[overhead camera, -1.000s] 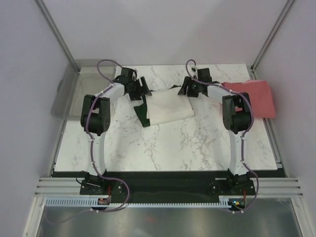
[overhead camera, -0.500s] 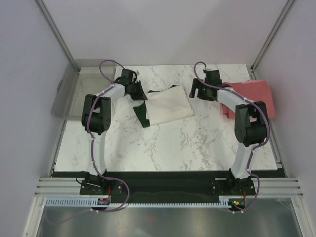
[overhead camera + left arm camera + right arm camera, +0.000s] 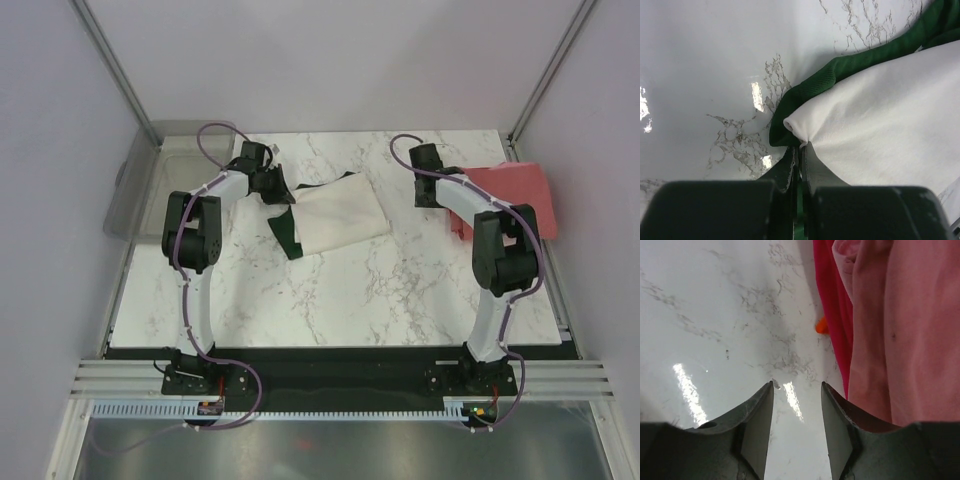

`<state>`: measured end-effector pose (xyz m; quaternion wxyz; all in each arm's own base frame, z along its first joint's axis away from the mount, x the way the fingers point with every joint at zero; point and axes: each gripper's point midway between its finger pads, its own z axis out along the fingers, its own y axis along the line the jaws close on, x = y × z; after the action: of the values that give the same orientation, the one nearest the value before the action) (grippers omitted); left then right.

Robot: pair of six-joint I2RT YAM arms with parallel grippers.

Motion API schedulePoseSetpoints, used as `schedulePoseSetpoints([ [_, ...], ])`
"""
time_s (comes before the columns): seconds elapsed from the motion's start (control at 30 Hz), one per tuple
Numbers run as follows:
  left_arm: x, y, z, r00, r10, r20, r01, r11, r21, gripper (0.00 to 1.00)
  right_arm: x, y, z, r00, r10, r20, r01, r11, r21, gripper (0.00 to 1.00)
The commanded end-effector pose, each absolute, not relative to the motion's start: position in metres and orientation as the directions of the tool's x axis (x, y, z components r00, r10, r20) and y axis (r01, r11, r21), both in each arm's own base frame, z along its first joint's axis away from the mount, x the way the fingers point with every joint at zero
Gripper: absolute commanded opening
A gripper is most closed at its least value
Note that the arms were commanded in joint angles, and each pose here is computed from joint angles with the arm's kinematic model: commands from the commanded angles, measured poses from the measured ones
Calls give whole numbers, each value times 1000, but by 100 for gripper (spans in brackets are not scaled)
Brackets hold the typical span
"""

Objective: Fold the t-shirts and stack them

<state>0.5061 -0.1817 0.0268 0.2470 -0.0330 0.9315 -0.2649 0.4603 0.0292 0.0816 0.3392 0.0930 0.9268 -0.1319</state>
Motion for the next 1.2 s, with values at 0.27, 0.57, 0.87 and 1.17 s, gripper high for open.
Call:
schedulePoseSetpoints([
  [0.27,508,-168,45,-849,-155,-505,117,877,-465,2,474,-7,73,-829,-65,-556,329,747,-578,55],
  [0.57,508,-166,47,-847,-155,-508,117,879,-463,2,486,-21,50,-865,-98,-492,325,637,-699,56],
  [0.87,506,-164,47,-847,-156,-507,114,880,-462,2,481,-39,39,-887,-90,-453,322,581,-747,41],
  [1.17,504,-160,47,-847,-155,-508,107,887,-449,2,485,-18,37,-880,-61,-471,312,674,-670,0],
])
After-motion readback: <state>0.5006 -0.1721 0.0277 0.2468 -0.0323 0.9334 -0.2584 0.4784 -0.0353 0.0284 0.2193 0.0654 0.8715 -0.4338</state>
